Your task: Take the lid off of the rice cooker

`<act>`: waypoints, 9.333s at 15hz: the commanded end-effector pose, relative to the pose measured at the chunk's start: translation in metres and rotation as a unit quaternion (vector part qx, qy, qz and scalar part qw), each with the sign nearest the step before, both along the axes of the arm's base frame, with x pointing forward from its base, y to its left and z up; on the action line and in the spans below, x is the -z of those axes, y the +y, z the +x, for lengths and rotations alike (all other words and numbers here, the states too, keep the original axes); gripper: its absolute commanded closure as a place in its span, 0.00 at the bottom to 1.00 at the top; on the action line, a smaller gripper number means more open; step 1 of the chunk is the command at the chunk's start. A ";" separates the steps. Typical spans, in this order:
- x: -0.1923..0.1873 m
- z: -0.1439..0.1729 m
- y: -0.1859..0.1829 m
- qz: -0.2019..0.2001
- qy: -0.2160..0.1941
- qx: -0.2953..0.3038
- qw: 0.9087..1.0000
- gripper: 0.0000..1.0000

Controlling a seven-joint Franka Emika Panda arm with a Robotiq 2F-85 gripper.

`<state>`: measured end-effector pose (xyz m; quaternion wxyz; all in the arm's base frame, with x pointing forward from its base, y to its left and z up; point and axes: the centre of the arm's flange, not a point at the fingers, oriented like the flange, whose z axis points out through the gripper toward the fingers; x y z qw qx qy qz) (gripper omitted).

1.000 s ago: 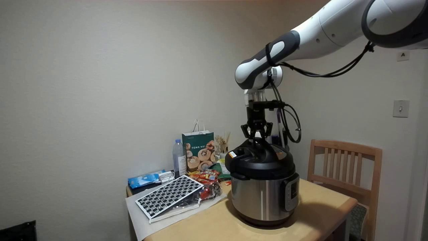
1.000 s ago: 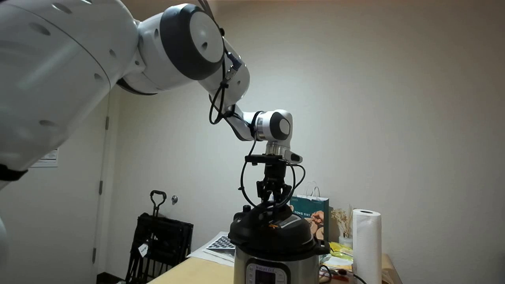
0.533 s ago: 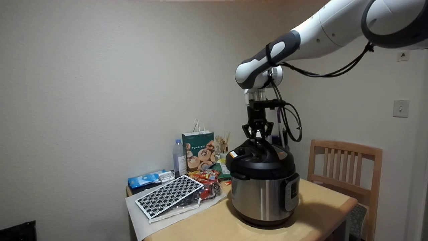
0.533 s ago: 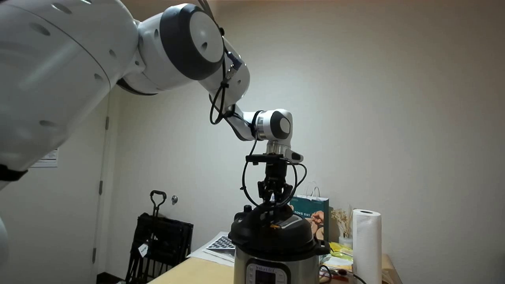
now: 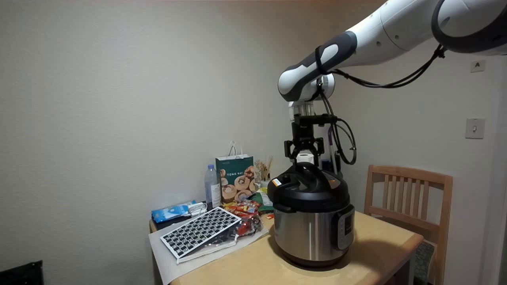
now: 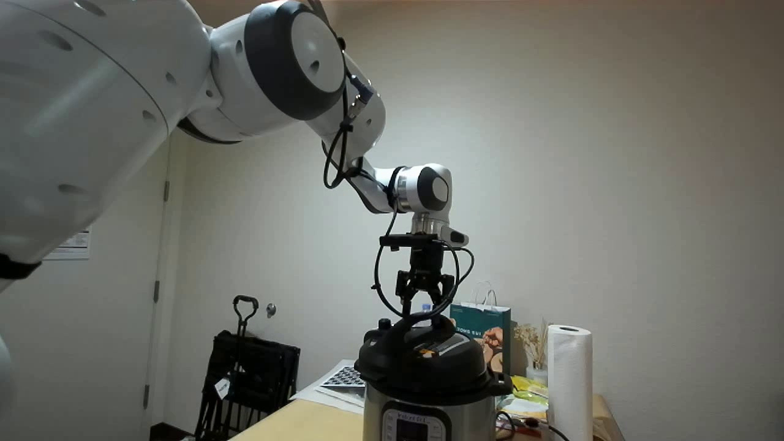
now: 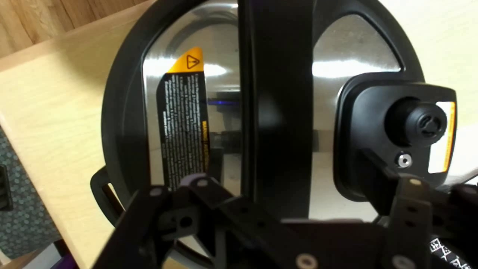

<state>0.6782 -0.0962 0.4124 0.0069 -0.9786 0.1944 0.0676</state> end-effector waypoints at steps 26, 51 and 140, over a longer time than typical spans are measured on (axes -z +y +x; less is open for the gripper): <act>-0.004 -0.005 0.000 0.017 -0.002 -0.007 1.000 0.33; -0.004 -0.006 -0.001 0.025 0.004 -0.006 1.000 0.38; -0.017 -0.010 -0.010 0.028 -0.030 0.023 0.999 0.89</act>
